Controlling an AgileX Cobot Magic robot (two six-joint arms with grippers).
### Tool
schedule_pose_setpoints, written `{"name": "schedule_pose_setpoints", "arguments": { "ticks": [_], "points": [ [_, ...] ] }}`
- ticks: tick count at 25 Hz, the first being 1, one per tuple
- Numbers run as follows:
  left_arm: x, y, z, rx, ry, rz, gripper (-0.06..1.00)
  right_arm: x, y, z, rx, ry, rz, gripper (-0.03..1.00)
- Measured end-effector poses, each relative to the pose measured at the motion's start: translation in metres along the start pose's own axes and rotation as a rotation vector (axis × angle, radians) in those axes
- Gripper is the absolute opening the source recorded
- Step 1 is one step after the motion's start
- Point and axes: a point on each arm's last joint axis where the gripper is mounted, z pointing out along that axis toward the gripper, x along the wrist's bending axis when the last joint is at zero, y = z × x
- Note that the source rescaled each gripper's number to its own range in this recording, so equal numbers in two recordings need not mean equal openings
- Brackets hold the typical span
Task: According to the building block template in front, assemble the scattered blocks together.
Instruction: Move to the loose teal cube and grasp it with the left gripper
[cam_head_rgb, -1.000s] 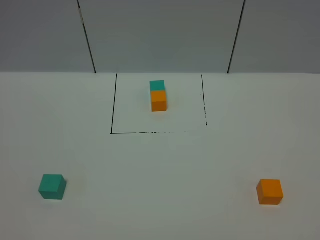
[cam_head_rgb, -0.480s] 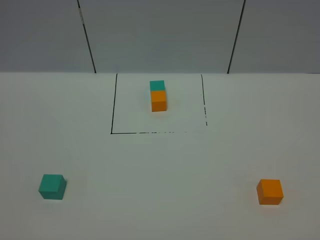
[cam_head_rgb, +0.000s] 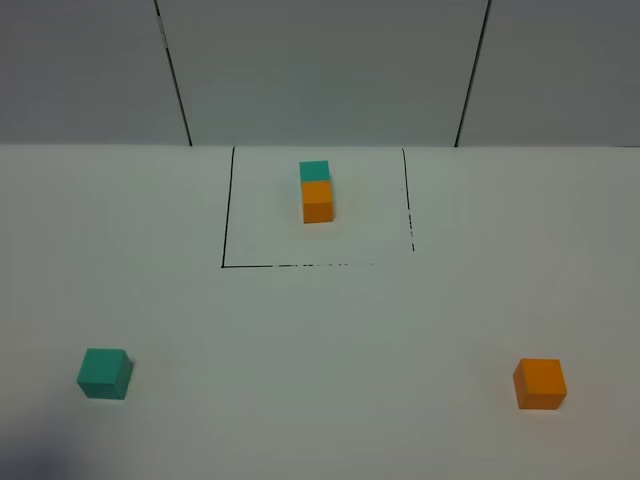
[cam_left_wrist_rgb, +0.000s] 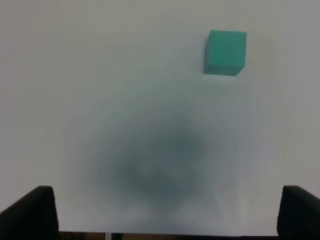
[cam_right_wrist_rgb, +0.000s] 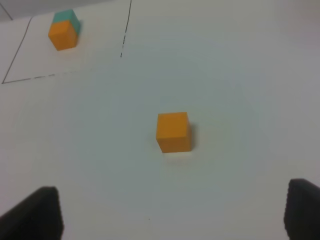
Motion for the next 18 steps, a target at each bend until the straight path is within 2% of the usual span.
{"name": "schedule_pose_setpoints", "arguments": {
  "ticks": [11, 18],
  "points": [
    [-0.005, 0.061, 0.045, 0.165, -0.034, -0.020, 0.87, 0.000, 0.000, 0.000, 0.000, 0.000, 0.000, 0.77],
    [-0.006, 0.086, 0.075, 0.241, -0.037, -0.005, 0.87, 0.000, 0.000, 0.000, 0.000, 0.000, 0.000, 0.77]
  ]
}}
